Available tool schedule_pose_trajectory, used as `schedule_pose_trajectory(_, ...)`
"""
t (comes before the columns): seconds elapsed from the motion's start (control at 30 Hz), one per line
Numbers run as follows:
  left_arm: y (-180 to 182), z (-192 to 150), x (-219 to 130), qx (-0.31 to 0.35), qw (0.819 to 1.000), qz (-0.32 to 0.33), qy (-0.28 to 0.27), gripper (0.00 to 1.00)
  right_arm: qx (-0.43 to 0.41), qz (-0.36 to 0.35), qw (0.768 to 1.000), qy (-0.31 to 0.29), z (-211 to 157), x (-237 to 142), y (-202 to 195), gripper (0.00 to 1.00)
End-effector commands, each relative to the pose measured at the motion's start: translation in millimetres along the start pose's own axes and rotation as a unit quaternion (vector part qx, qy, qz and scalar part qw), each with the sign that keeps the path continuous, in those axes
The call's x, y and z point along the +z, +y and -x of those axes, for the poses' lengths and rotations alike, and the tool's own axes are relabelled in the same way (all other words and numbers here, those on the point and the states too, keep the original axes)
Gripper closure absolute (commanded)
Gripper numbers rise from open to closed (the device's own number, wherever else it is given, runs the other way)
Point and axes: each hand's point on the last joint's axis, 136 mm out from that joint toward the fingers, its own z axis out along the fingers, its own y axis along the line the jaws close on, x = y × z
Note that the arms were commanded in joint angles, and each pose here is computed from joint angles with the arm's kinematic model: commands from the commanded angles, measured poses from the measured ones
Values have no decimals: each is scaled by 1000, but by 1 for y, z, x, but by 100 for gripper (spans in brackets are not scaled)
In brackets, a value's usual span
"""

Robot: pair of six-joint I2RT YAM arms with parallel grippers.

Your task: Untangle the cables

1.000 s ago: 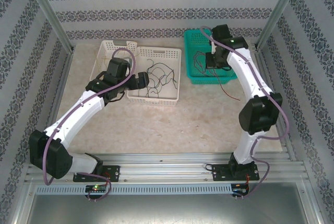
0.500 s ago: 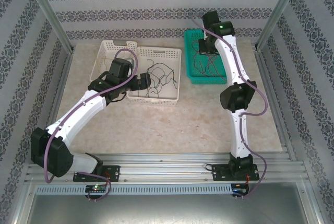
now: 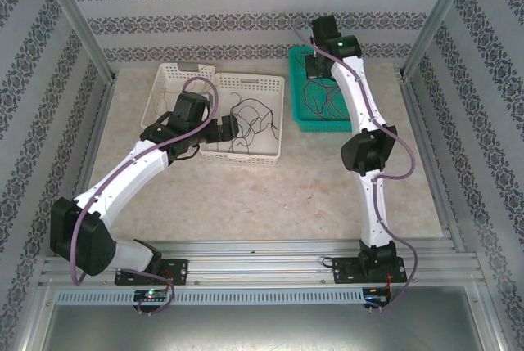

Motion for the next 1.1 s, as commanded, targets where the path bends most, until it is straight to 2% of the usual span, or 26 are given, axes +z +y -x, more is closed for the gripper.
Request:
schedule_pose_trajectory(0.0, -12, 9, -4, 11, 1000, -16, -10, 0, -5, -9, 999, -30, 14, 17, 4, 100)
schedule_pose_trajectory(0.37, -16, 6, 0, 10, 1000, -25, 3, 0, 13, 9, 1000, -11, 3, 66, 3, 100)
schedule_pose_trajectory(0.7, -18, 5, 0, 9, 999, -30, 6, 0, 7, 28, 998, -52, 18, 88, 17, 100)
schedule_pose_trajectory(0.9, -18, 5, 0, 12, 999, -29, 6, 0, 96, 67, 993, 11, -18, 135, 9, 100)
schedule_pose_trajectory(1.07, -17, 5, 0, 14, 1000, -27, 5, 0, 115, 55, 991, 46, -43, 153, 2, 100)
